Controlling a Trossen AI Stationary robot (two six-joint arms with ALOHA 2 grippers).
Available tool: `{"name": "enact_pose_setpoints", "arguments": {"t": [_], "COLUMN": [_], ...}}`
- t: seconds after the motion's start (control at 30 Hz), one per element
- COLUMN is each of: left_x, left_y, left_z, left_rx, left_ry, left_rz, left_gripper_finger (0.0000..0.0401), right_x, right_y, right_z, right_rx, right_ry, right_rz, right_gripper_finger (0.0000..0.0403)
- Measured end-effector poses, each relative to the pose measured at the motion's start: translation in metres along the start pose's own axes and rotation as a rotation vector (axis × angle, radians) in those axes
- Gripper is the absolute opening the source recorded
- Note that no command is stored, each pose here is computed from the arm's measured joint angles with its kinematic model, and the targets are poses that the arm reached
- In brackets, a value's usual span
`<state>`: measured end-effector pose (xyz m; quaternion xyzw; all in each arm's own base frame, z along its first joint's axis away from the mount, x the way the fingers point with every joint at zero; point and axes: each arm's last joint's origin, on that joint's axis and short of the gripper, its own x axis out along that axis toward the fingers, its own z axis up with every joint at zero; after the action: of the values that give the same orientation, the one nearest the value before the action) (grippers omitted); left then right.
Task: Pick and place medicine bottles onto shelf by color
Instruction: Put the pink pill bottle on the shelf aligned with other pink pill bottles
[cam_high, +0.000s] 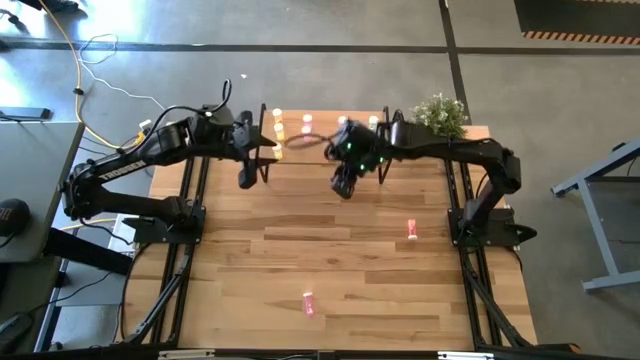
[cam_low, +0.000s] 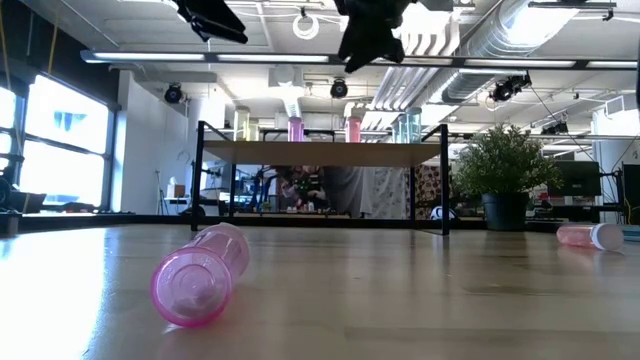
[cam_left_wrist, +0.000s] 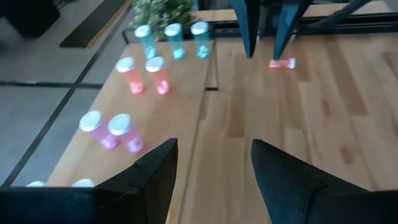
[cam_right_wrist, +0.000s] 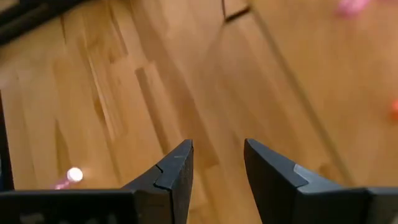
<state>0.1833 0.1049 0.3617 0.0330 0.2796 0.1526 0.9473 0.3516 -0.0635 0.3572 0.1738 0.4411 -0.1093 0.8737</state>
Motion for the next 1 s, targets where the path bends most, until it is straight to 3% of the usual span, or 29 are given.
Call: {"name": "enact_pose_setpoints", "arguments": {"t": [0.23,0.53,1.0], "left_x": [-0.009,-0.011,-0.009], "left_y": [-0.014,-0.026,-0.031], "left_z": [0.004,0.006,0.007], "left_rx": [0.038,0.067,0.081], "left_ry": [-0.041,-0.049,-0.047], "left_rz": [-0.048,-0.097,-0.116], "left_gripper_finger": [0.0195,0.0195,0.0195], "right_x": [0.017,0.029,0.011], "right_y": [0.028,0.036,0.026], "right_z": [-0.030,-0.080,-0.150], "right_rx": [0.090,0.230,0.485], "right_ry": [0.113,0.317,0.315], "right_rz": [-0.038,-0.168,-0.184], "right_gripper_finger": [0.0133,0.0133,0.0133]}}
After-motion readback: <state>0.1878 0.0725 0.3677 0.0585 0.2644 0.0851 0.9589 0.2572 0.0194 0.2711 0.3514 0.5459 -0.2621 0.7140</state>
